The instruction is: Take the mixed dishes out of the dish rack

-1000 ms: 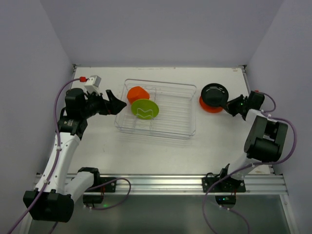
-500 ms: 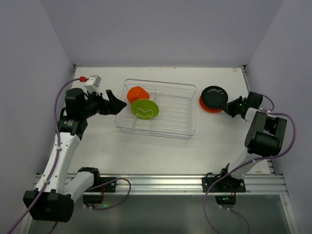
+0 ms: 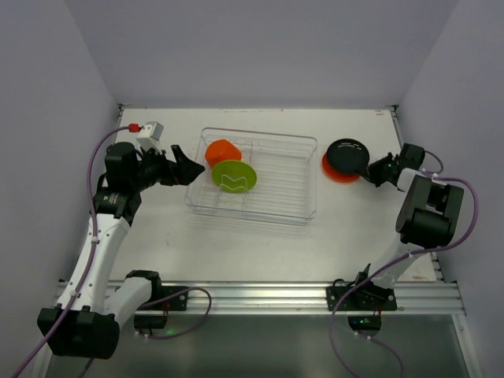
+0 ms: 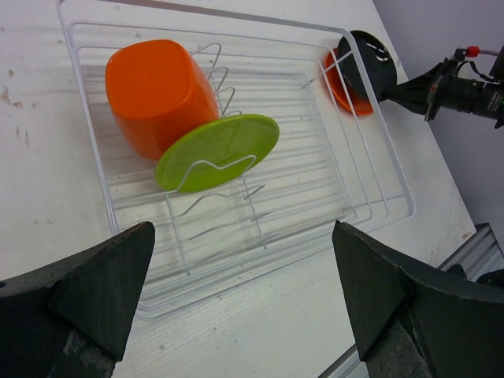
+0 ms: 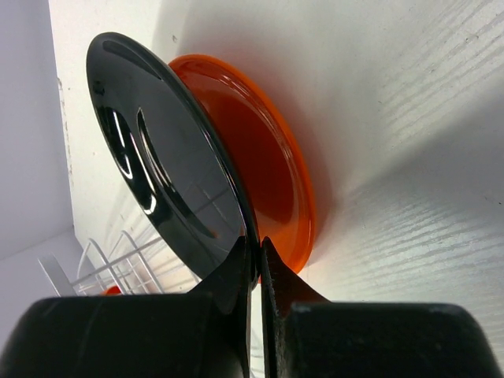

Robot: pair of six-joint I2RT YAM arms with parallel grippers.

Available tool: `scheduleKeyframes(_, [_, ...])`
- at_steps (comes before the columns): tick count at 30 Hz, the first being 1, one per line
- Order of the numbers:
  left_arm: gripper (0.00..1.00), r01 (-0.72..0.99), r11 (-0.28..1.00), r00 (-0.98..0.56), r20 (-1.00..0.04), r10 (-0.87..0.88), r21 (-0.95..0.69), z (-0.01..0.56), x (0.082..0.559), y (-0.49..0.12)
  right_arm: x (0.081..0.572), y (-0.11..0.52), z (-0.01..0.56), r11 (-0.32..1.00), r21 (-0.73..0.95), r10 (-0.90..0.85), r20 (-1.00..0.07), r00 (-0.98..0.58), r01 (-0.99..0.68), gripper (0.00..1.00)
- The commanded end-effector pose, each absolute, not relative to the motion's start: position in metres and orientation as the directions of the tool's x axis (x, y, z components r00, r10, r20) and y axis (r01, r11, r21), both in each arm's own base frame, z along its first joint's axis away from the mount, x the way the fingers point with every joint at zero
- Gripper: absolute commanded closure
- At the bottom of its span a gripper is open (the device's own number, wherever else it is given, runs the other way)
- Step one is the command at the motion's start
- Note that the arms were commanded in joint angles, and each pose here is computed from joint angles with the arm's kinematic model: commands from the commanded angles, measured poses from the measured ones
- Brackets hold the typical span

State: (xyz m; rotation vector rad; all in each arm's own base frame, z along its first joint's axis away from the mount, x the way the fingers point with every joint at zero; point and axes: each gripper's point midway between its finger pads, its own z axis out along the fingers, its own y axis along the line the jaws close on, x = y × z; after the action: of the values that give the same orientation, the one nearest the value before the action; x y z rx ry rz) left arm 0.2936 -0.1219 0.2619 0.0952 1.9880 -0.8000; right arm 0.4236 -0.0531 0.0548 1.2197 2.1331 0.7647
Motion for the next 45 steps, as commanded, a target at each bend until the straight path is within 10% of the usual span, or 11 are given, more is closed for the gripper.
scheduleKeyframes(1, [0.00, 0.419, 0.765, -0.513, -0.823, -0.244, -0.489, 0.272, 0.291, -0.127, 0.433, -0.057, 0.064, 0.417, 0.714, 0.887, -0.185, -0.423, 0.562, 1.00])
scheduleKeyframes(45, [0.00, 0.422, 0.764, -0.510, -0.824, -0.245, -0.488, 0.273, 0.291, -0.127, 0.419, -0.038, 0.060, 0.442, 0.708, 0.837, -0.105, -0.537, 0.551, 0.64])
